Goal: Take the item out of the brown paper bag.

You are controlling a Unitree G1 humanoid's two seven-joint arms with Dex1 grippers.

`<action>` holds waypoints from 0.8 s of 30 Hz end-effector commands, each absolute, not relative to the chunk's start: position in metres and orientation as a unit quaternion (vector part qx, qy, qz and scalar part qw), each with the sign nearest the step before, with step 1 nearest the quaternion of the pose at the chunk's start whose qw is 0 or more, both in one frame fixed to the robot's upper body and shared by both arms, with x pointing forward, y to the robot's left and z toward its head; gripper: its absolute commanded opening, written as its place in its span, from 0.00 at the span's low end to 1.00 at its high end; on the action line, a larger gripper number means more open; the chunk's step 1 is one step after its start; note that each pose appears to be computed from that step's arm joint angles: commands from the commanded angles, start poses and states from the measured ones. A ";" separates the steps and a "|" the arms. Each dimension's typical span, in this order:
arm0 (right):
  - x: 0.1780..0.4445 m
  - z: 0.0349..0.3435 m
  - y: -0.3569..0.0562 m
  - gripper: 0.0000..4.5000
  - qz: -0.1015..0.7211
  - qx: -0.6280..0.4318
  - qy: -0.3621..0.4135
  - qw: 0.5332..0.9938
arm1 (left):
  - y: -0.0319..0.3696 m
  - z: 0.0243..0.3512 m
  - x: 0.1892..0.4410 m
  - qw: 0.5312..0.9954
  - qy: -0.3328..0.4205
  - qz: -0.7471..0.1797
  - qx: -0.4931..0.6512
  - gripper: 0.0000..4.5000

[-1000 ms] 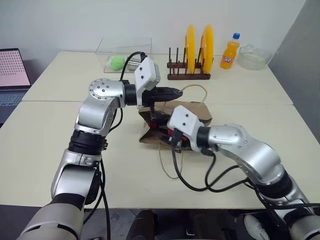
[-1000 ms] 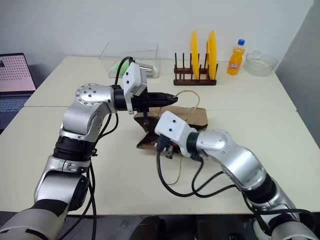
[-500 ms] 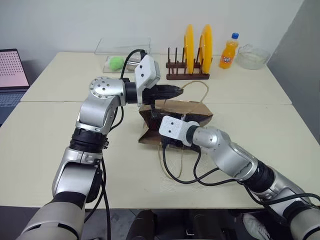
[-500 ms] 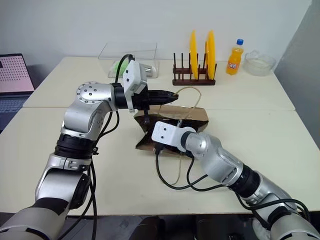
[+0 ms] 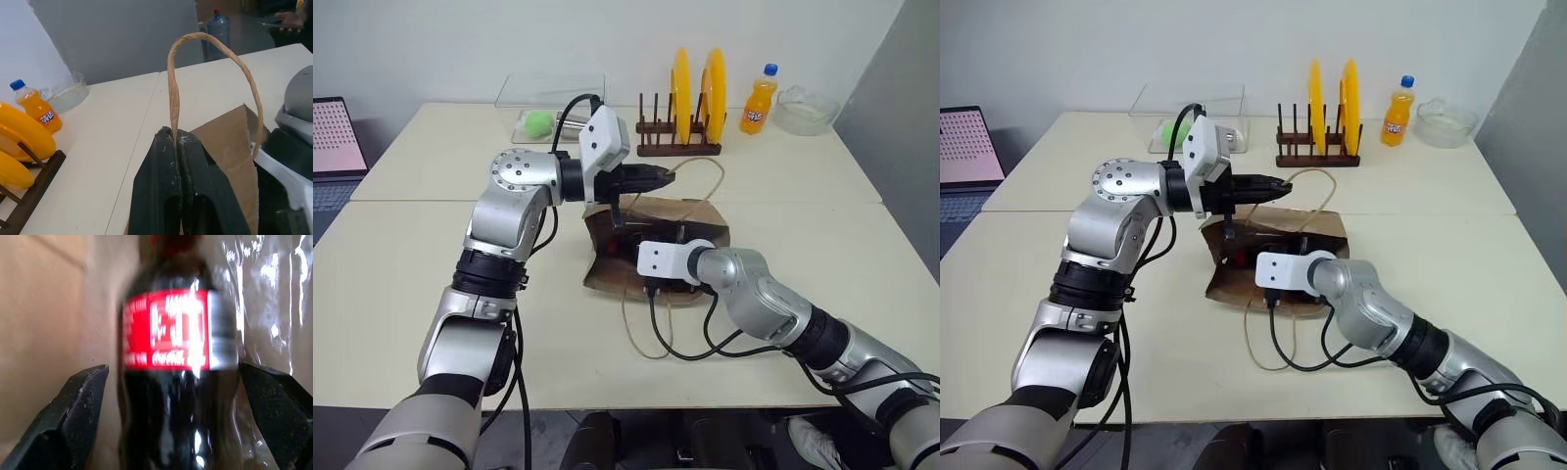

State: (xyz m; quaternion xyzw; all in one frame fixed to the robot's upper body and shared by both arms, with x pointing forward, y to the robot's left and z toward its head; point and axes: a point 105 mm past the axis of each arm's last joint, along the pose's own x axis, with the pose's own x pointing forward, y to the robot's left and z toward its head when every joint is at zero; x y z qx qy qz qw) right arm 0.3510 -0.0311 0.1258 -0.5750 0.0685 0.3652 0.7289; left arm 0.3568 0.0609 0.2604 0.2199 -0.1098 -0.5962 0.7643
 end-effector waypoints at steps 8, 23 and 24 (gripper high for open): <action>0.370 0.123 -0.038 0.99 0.357 -0.613 0.078 0.701 | 0.057 0.277 0.355 0.761 -0.147 -0.590 0.228 0.00; 0.368 0.142 -0.031 0.70 0.376 -0.613 0.025 0.694 | 0.062 0.271 0.358 0.762 -0.143 -0.579 0.252 0.00; 0.365 0.149 -0.027 0.70 0.380 -0.612 0.008 0.693 | 0.062 0.271 0.359 0.763 -0.143 -0.577 0.255 0.00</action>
